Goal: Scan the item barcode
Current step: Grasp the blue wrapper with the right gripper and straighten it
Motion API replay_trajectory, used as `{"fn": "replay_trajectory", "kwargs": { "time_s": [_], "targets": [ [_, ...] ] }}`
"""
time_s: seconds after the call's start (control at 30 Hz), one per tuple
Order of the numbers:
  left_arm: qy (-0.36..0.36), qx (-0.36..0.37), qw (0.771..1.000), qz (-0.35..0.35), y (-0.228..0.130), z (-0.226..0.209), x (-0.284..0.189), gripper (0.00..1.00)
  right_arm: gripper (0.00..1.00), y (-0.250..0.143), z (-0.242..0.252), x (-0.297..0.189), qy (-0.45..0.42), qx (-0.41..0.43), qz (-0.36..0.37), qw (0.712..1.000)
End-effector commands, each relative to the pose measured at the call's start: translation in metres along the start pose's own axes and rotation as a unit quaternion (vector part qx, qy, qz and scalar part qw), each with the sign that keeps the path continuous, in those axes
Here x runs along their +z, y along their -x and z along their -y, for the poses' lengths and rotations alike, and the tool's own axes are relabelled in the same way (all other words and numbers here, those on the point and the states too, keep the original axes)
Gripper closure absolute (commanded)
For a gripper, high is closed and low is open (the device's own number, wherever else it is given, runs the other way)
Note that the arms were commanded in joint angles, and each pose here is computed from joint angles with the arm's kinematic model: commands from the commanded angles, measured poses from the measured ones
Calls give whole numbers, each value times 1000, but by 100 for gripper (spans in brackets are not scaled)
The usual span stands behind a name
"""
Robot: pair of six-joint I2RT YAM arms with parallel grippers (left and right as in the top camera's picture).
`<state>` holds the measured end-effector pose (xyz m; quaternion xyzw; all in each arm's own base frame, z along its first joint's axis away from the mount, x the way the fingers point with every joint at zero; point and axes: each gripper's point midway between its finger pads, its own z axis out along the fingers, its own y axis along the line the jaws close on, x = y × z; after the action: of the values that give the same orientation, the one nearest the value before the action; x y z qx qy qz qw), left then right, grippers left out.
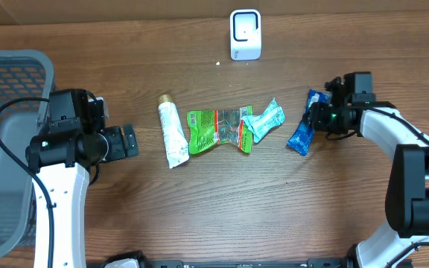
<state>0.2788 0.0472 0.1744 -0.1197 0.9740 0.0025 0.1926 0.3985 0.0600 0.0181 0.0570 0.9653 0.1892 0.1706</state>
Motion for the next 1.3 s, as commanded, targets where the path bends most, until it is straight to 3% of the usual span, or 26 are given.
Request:
{"fn": "replay_trajectory", "kwargs": {
  "time_s": [0.0, 0.17, 0.3, 0.57, 0.97, 1.03, 1.27],
  "targets": [
    [-6, 10, 1000, 3, 1, 2, -1, 0, 52, 29, -19, -15, 7, -24, 22, 999],
    [-6, 10, 1000, 3, 1, 2, -1, 0, 48, 35, -9, -45, -4, 83, -11, 996],
    [-6, 10, 1000, 3, 1, 2, -1, 0, 47, 21, -2, -52, 25, 123, -46, 991],
    [-6, 10, 1000, 3, 1, 2, -1, 0, 47, -12, 3, -25, 49, 117, -66, 990],
    [-6, 10, 1000, 3, 1, 2, -1, 0, 46, -9, 8, 20, 92, 93, -33, 991],
    [-6, 10, 1000, 3, 1, 2, -1, 0, 48, -15, 12, 29, 93, 101, -44, 989],
    [-6, 10, 1000, 3, 1, 2, -1, 0, 72, -30, 16, 38, 88, 116, -72, 987]
  ]
}}
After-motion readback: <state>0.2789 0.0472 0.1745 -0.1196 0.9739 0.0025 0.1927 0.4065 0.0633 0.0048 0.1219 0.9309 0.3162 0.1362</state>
